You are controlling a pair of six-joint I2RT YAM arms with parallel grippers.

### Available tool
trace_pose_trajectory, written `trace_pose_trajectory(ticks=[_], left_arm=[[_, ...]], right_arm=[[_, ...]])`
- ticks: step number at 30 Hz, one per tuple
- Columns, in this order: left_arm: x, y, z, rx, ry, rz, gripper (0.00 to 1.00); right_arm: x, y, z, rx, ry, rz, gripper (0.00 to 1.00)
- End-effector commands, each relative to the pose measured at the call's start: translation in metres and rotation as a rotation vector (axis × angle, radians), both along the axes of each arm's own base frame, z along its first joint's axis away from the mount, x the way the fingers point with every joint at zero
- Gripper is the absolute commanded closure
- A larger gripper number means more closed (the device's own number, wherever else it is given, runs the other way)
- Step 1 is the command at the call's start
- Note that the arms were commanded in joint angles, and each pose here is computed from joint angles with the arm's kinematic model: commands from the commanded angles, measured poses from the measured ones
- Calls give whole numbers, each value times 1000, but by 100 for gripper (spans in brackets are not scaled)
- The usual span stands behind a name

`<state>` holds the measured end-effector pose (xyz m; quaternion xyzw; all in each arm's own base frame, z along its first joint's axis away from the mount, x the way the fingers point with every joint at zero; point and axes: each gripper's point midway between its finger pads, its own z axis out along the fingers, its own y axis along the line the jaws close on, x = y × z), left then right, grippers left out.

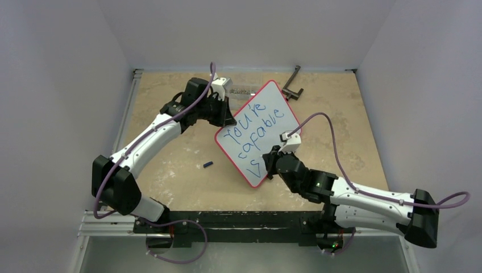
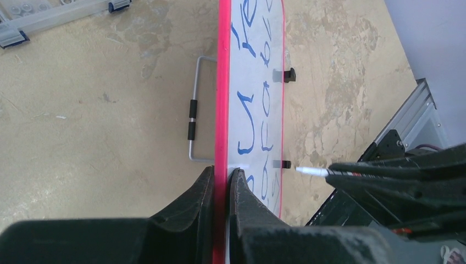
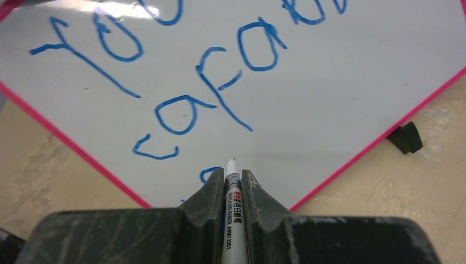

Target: Write a sentence on the whiteboard

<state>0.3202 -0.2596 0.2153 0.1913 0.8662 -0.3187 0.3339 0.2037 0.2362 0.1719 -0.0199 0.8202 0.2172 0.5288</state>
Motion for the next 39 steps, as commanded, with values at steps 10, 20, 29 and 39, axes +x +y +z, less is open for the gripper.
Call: trace_pose_trajectory(ticks=[10,20,29,39], left_arm=[[8,25,-19,190,16,28,100],[7,20,-29,179,38,6,100],[6,18,-23,165,26,-4,100],[7,17,-21,162,20,-8,100]], right_arm=[[6,-2,-19,53,-16,66,100],[14,2,-18,36,-41,59,100],[23,-3,-31,-3,-23,16,100],[43,-17,-27,-64,-45,-41,100]])
